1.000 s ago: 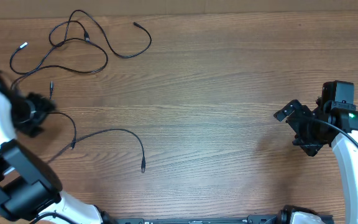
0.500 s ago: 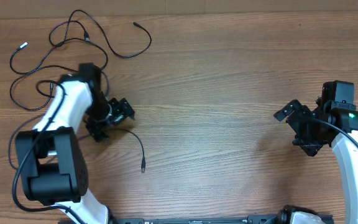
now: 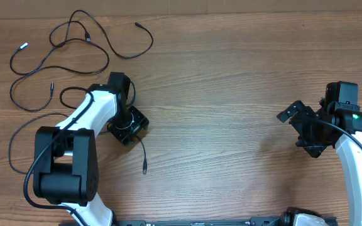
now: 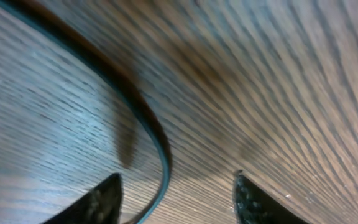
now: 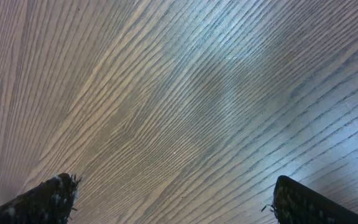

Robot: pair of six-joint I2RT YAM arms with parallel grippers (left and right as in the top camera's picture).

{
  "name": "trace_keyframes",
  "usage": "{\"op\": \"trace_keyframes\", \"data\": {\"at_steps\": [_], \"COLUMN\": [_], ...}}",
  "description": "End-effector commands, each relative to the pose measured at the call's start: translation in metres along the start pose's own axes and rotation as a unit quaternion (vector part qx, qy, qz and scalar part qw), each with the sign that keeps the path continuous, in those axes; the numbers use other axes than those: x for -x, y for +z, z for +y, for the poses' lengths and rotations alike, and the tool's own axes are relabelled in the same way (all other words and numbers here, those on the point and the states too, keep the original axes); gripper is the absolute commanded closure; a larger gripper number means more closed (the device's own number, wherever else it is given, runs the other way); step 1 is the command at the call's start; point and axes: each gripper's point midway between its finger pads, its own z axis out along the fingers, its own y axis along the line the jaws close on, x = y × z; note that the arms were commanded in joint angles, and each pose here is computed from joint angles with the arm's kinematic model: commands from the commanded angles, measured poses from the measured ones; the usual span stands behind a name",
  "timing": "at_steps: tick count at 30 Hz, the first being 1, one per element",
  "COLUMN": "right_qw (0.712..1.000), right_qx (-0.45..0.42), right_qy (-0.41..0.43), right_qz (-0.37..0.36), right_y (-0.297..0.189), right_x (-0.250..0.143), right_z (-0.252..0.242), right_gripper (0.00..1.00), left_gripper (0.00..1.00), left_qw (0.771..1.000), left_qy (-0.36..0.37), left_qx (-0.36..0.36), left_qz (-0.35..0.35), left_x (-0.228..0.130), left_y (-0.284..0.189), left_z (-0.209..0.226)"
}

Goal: Untangle cables

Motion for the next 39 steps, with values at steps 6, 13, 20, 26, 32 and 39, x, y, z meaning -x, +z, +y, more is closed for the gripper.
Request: {"op": "trace_keyframes", "data": {"at_steps": [6, 13, 20, 26, 32, 39], "right_qw": [1.0, 1.0, 1.0, 1.0, 1.0, 1.0], "right_qx": [0.007, 0.007, 0.007, 0.007, 0.007, 0.007], "right_qy": [-0.005, -0.005, -0.005, -0.005, -0.005, -0.005], "right_qz": [-0.016, -0.016, -0.016, -0.016, -0.016, -0.016], "right_y": [-0.007, -0.007, -0.007, -0.007, -0.007, -0.007], "right_x": [0.007, 0.007, 0.007, 0.007, 0.007, 0.007], "right_z": [0.005, 0.005, 0.005, 0.005, 0.005, 0.005], "right_gripper": [0.0, 0.0, 0.0, 0.0, 0.0, 0.0], "left_gripper": [0.56, 0.8, 0.95, 0.95, 0.96, 0.95], "left_qw": [0.995, 0.993, 0.992, 0.993, 0.981, 0.964], "left_qy": [-0.077, -0.069, -0.078, -0.112, -0.175, -0.233], "left_qx": [0.052, 0.069, 0.055, -0.013, -0.076, -0.117], "left_qz": [-0.023, -0.066, -0.084, -0.03, 0.038, 0.052], "left_x": [0.002, 0.018, 0.027, 0.027, 0.031, 0.055], "left_y": [0.016, 0.018, 0.018, 0.017, 0.008, -0.003], "left_z": [0.027, 0.033, 0.028, 0.013, 0.011, 0.025]}}
